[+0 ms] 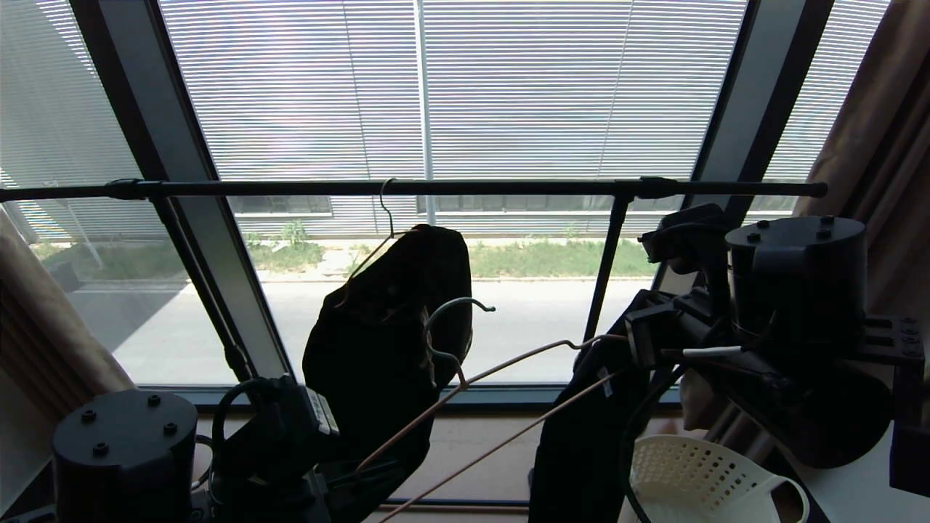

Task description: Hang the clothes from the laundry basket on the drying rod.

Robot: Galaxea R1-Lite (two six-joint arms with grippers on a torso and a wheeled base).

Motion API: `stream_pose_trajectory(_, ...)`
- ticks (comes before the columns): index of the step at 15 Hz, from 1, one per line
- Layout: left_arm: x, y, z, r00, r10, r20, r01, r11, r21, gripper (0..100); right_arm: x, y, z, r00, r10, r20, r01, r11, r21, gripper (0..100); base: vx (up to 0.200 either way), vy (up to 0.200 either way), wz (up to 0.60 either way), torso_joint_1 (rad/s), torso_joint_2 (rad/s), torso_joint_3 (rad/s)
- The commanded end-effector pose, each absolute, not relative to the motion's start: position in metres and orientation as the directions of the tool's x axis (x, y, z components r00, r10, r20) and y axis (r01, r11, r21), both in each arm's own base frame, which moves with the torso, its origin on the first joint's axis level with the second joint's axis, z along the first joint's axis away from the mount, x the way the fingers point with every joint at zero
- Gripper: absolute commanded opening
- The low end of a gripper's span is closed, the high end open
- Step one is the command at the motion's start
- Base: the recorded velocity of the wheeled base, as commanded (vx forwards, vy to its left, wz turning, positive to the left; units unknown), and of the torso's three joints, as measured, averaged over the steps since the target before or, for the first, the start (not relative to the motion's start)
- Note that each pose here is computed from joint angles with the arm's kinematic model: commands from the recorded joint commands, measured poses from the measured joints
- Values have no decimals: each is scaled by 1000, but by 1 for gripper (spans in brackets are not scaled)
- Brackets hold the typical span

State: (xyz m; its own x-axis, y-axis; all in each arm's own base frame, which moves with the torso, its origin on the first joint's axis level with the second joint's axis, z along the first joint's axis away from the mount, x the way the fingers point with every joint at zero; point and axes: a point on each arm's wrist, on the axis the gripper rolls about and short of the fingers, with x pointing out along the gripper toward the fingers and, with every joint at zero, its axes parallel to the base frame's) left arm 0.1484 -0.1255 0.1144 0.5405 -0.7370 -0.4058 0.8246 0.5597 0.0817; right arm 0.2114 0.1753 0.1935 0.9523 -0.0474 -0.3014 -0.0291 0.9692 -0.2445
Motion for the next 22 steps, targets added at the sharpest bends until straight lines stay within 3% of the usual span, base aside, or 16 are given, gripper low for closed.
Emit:
stream_pose_trajectory(1, 153, -125, 112, 548, -725, -418, 817, 572, 78, 0, 204, 182, 193, 953, -15, -302, -62, 968, -245, 0, 0, 0, 0, 0, 0, 0)
stream_pose_trajectory(11, 168, -128, 102, 580, -706, -405, 793, 603, 84, 0, 182, 209, 196, 957, 121, -265, -178, 963, -201, 0, 0, 0, 0, 0, 0, 0)
stream_pose_trajectory(22, 171, -127, 99, 582, -696, -420, 787, 612, 78, 0, 156, 268, 193, 930, 317, -188, -342, 931, -124, 0, 0, 0, 0, 0, 0, 0)
